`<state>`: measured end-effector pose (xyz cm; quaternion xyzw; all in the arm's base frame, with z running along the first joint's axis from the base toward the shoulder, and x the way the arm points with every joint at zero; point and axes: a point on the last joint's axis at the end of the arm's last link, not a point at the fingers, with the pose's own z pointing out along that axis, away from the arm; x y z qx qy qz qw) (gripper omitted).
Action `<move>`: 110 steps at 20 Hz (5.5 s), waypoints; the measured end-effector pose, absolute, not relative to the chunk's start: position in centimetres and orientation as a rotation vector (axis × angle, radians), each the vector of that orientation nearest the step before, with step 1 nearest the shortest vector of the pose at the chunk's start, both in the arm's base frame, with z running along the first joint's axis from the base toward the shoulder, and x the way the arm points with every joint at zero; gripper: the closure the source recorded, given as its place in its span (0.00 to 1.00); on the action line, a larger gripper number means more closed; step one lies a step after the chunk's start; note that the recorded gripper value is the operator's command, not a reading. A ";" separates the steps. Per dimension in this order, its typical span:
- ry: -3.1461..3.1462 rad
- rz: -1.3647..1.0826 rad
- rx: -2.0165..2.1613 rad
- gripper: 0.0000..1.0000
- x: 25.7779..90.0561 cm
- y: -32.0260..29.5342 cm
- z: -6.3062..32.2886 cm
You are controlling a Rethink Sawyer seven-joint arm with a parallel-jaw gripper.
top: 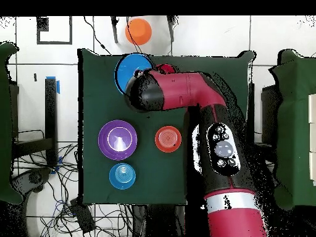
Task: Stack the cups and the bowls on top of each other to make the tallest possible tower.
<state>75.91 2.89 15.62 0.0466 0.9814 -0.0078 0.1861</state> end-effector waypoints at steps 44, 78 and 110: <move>2.730 0.086 0.325 1.00 77.0 -0.7 13.3; 2.777 0.056 0.305 1.00 72.0 -0.7 15.9; 2.768 0.046 0.303 1.00 71.4 -1.2 14.8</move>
